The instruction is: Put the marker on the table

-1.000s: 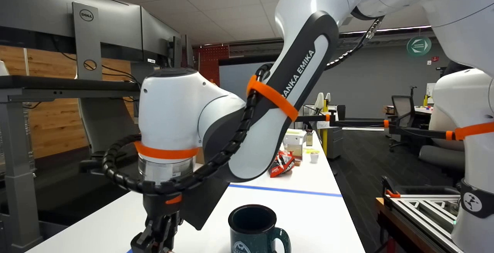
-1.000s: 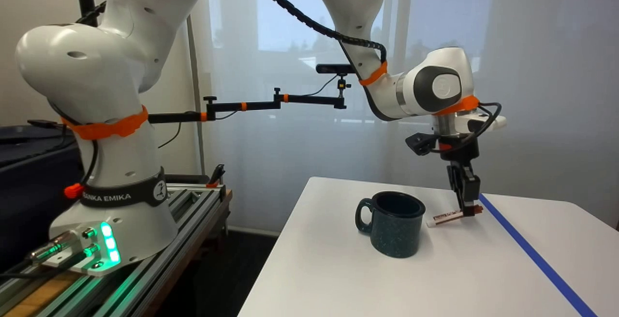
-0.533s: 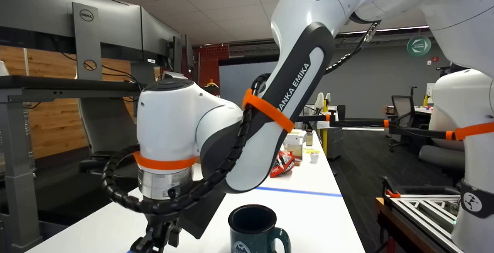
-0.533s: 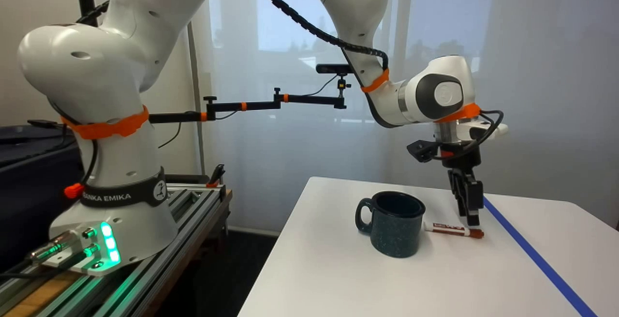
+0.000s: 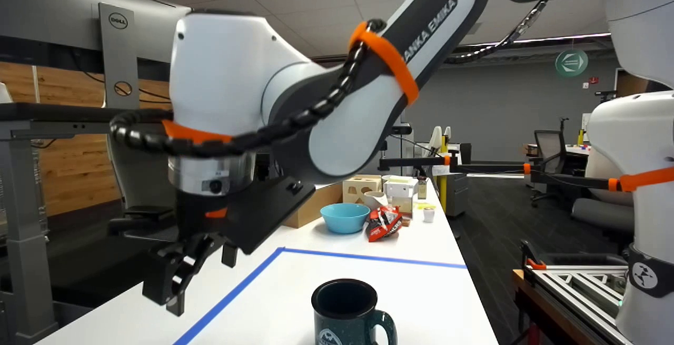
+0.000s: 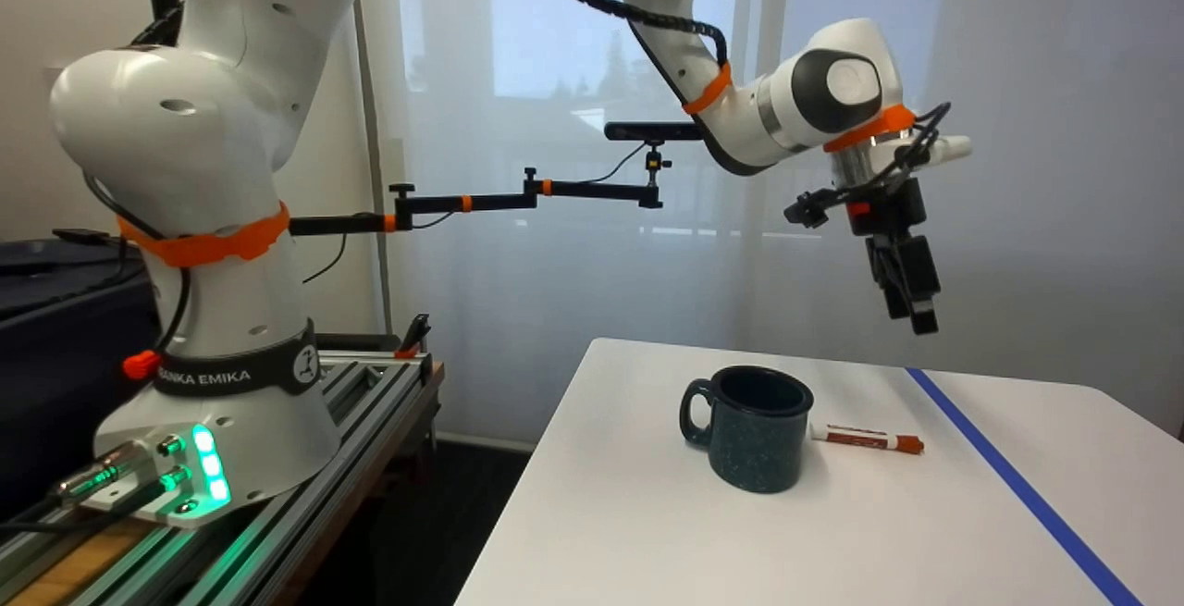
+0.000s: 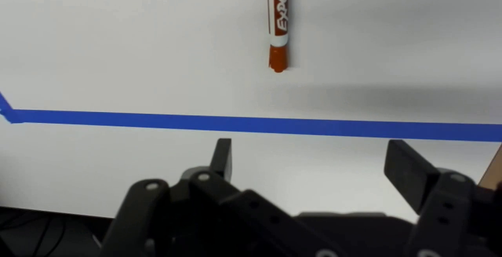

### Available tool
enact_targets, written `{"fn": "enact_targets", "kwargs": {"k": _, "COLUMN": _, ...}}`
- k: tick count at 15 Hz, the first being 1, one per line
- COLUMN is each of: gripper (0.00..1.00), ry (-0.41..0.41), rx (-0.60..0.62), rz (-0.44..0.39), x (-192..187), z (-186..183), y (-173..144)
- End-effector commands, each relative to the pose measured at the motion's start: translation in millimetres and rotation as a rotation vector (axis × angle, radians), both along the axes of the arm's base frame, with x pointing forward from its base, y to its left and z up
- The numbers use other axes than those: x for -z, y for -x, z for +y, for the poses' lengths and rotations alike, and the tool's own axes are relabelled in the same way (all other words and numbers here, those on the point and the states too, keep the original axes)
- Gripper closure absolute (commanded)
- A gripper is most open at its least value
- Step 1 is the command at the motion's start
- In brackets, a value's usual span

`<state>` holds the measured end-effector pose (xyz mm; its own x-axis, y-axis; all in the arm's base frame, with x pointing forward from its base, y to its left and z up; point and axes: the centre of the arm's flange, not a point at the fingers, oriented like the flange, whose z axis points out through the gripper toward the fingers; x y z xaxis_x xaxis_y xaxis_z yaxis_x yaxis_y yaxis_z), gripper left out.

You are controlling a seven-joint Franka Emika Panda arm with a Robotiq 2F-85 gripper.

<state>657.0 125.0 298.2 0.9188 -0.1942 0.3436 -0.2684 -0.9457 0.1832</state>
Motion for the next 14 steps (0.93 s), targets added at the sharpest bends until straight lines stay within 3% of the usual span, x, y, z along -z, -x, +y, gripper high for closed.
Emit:
{"fn": "enact_targets", "kwargs": {"k": 1, "gripper": 0.00, "ry": 0.023, "rx": 0.073, "rz": 0.040, "x": -67.7, "z": 6.6, "y": 62.4}}
{"fn": "enact_targets", "kwargs": {"k": 5, "gripper": 0.00, "ry": -0.015, "rx": 0.134, "rz": 0.130, "x": -119.2, "z": 3.7, "y": 121.3}}
{"fn": "enact_targets", "kwargs": {"k": 6, "gripper": 0.00, "ry": 0.025, "rx": 0.105, "rz": 0.103, "x": -90.6, "z": 9.8, "y": 74.3}}
{"fn": "enact_targets", "kwargs": {"k": 8, "gripper": 0.00, "ry": 0.017, "rx": 0.100, "rz": 0.097, "x": -105.6, "z": 11.9, "y": 84.4}}
{"fn": "enact_targets", "kwargs": {"k": 14, "gripper": 0.00, "ry": 0.025, "rx": 0.107, "rz": 0.122, "x": -84.5, "z": 7.2, "y": 77.9}}
